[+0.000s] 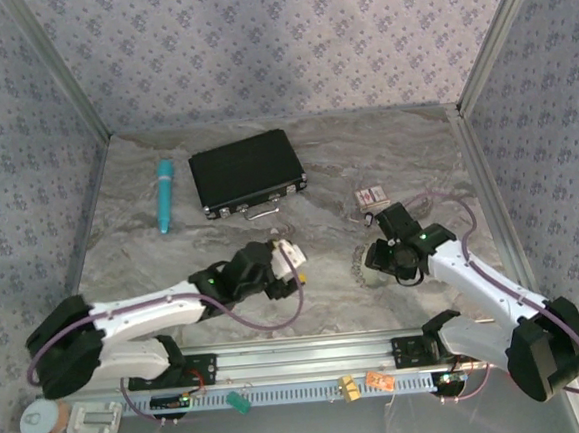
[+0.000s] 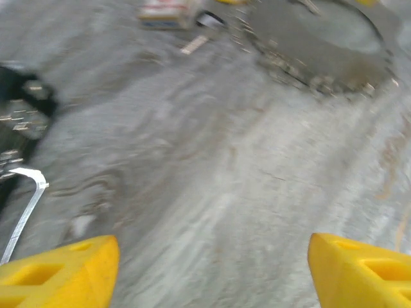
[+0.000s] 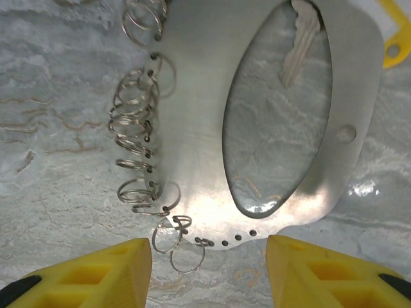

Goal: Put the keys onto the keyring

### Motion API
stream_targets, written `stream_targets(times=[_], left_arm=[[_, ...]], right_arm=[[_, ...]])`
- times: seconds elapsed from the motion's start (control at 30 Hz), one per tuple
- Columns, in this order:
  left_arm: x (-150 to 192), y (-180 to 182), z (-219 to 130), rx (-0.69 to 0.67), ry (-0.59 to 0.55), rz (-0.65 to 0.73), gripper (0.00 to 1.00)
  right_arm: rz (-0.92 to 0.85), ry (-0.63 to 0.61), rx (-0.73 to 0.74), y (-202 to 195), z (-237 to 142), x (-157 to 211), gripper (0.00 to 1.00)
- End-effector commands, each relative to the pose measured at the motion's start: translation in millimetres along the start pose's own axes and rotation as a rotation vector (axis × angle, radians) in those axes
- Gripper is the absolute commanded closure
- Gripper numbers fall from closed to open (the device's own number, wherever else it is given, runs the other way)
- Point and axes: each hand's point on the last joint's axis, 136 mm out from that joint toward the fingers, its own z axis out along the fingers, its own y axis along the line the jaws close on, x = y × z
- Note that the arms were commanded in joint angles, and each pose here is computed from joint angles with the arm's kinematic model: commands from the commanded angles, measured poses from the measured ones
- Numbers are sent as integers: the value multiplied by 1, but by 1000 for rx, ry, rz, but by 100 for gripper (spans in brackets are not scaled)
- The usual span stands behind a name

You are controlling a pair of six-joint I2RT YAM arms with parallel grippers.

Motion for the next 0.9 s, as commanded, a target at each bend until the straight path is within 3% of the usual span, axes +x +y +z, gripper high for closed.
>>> stream_targets(times=[0.0, 0.27, 0.87], left_arm=[[-32, -20, 16, 64, -70, 156, 32], [-55, -66, 69, 225, -96, 294, 60], [-52, -111, 122, 347, -56, 350, 69]], right_arm=[[112, -30, 27, -12, -6, -1, 49], [209, -135, 12, -38, -28, -18, 49], [204, -227, -5, -47, -46, -30, 49]])
